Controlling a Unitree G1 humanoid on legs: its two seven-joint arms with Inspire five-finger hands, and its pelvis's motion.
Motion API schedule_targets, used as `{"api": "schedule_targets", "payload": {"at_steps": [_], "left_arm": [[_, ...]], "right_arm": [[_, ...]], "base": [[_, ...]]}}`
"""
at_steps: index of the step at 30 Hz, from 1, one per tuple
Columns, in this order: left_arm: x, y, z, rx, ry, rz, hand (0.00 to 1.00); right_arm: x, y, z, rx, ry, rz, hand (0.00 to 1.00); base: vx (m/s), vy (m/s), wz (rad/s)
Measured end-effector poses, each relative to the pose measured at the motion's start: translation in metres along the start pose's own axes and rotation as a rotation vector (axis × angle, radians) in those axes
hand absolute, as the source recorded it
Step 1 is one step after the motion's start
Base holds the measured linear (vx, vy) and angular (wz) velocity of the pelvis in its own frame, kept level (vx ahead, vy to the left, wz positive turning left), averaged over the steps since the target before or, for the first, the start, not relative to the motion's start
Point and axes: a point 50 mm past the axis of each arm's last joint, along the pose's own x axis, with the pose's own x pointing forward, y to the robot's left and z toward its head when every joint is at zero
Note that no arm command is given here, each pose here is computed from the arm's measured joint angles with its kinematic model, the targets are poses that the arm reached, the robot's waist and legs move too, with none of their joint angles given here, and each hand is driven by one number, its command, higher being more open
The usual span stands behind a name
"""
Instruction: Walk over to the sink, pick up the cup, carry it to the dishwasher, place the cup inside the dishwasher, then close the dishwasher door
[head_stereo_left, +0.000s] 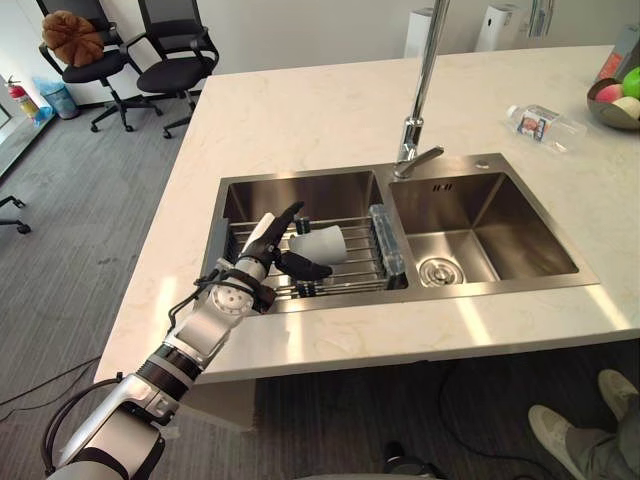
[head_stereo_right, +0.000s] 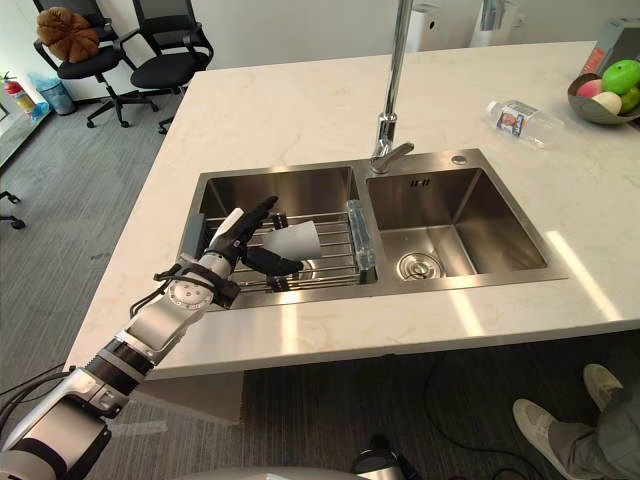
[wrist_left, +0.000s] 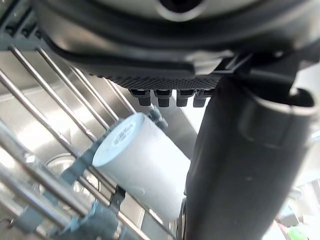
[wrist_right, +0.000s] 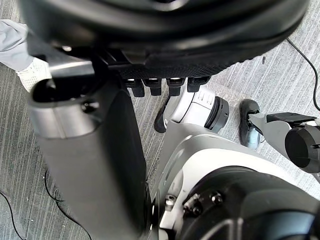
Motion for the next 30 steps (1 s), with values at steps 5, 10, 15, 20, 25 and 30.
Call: {"api": "schedule_targets", "payload": {"at_steps": [5,10,15,20,25,30], "left_arm": [[0.002,0.007,0.009,-0.041,-0.066,0.090,1.00],[0.002,0.008,0.017,-0.052,-0.136,0.112,1.00],[0.003,-0.001,0.017,0.064,-0.150,0.027,1.00],[-0.001,-0.030,0.012,0.263,-0.154,-0.184,1.00],[0.002,-0.026,0.016,0.354,-0.142,-0.204,1.00],[0.003,-0.024,0.014,0.431,-0.124,-0.168,1.00]], "right_arm": [[-0.001,0.000,0.000,-0.017,-0.006,0.005,1.00],[-0.001,0.000,0.001,-0.017,-0.007,0.006,1.00],[-0.001,-0.001,-0.001,-0.016,-0.005,0.010,1.00],[-0.002,-0.003,-0.002,-0.015,-0.002,0.009,1.00],[-0.002,-0.003,-0.002,-0.015,-0.002,0.010,1.00],[-0.002,-0.003,-0.002,-0.011,-0.002,0.004,1.00]], "base": [[0.00,0.000,0.00],[0.00,0.000,-0.04],[-0.03,-0.028,-0.10],[-0.03,-0.044,-0.05],[-0.04,-0.048,-0.07],[-0.04,-0.046,-0.03]]}}
